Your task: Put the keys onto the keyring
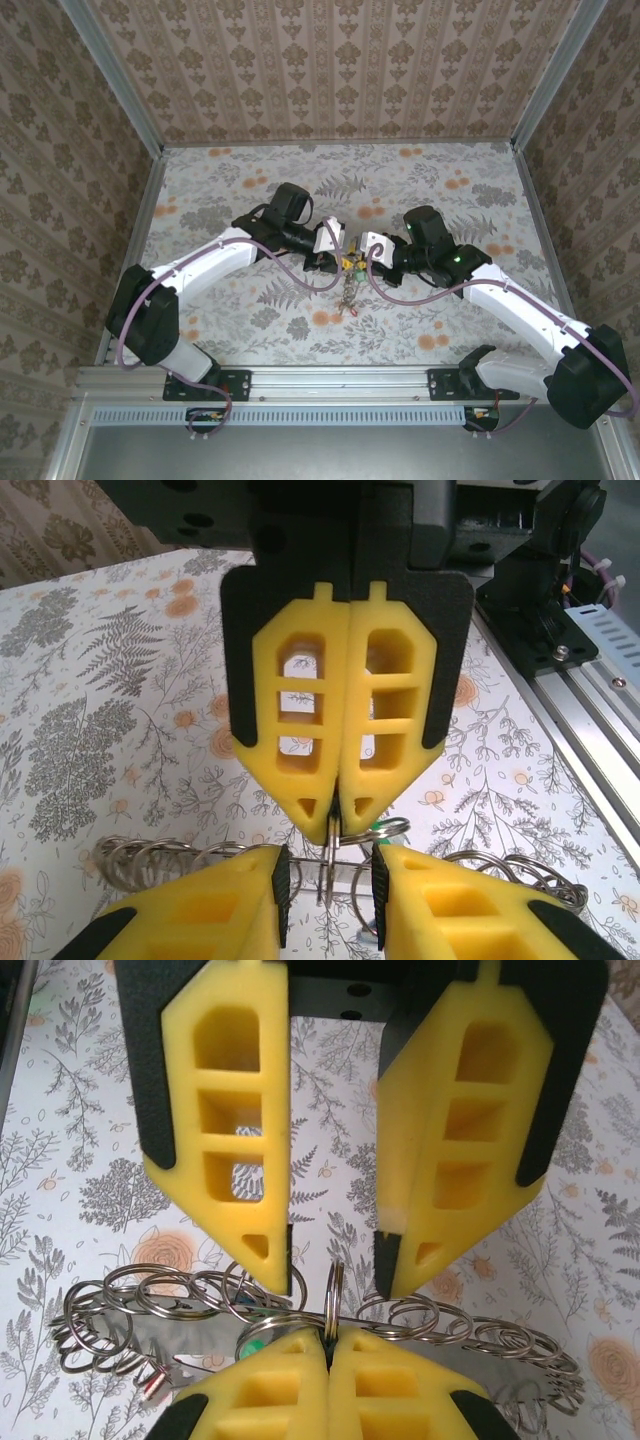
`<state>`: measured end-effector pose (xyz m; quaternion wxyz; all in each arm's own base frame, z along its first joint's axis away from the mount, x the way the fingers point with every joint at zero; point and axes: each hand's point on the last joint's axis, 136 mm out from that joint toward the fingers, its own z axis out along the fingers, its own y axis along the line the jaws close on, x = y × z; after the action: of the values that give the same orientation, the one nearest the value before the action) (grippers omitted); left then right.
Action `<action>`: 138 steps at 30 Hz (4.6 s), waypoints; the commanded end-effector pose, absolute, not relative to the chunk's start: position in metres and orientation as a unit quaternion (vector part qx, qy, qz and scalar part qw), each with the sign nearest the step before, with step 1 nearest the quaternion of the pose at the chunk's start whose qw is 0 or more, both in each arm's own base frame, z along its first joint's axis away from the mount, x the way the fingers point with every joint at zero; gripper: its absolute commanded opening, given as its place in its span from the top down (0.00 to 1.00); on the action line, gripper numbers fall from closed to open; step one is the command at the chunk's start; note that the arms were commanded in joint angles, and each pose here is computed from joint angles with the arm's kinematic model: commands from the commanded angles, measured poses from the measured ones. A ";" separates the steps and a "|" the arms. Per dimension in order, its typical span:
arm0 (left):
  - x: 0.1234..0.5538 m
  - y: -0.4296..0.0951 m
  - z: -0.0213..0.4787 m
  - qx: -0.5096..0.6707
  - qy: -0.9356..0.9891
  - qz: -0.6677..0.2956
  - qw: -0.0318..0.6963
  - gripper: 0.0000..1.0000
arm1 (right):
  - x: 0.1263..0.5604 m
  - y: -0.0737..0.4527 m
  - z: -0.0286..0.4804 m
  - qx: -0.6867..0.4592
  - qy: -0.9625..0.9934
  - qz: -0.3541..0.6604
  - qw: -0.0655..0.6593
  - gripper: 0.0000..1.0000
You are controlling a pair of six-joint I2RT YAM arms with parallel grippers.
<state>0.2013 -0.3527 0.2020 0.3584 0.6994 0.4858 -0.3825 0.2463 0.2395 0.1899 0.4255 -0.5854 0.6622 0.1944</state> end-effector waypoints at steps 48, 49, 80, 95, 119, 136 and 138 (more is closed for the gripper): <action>0.195 -0.363 0.234 0.636 0.431 -0.491 0.412 1.00 | 0.254 0.233 0.196 -0.538 0.663 0.205 0.478 1.00; 0.196 -0.362 0.229 0.643 0.441 -0.478 0.405 1.00 | 0.253 0.232 0.196 -0.542 0.665 0.201 0.473 1.00; 0.202 -0.358 0.239 0.634 0.435 -0.498 0.401 1.00 | 0.242 0.220 0.214 -0.533 0.653 0.203 0.499 0.72; 0.192 -0.357 0.242 0.639 0.401 -0.509 0.415 1.00 | 0.255 0.229 0.208 -0.526 0.663 0.220 0.486 0.79; 0.202 -0.363 0.209 0.653 0.460 -0.449 0.400 1.00 | 0.255 0.227 0.211 -0.538 0.672 0.214 0.463 1.00; 0.204 -0.378 0.189 0.691 0.510 -0.394 0.328 0.84 | 0.249 0.226 0.217 -0.563 0.673 0.186 0.443 1.00; 0.205 -0.380 0.191 0.686 0.511 -0.397 0.332 0.88 | 0.248 0.227 0.217 -0.561 0.670 0.192 0.446 1.00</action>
<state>0.2037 -0.3757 0.1826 0.3251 0.6836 0.5183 -0.3980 0.2508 0.2213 0.2061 0.4321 -0.5526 0.6891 0.1820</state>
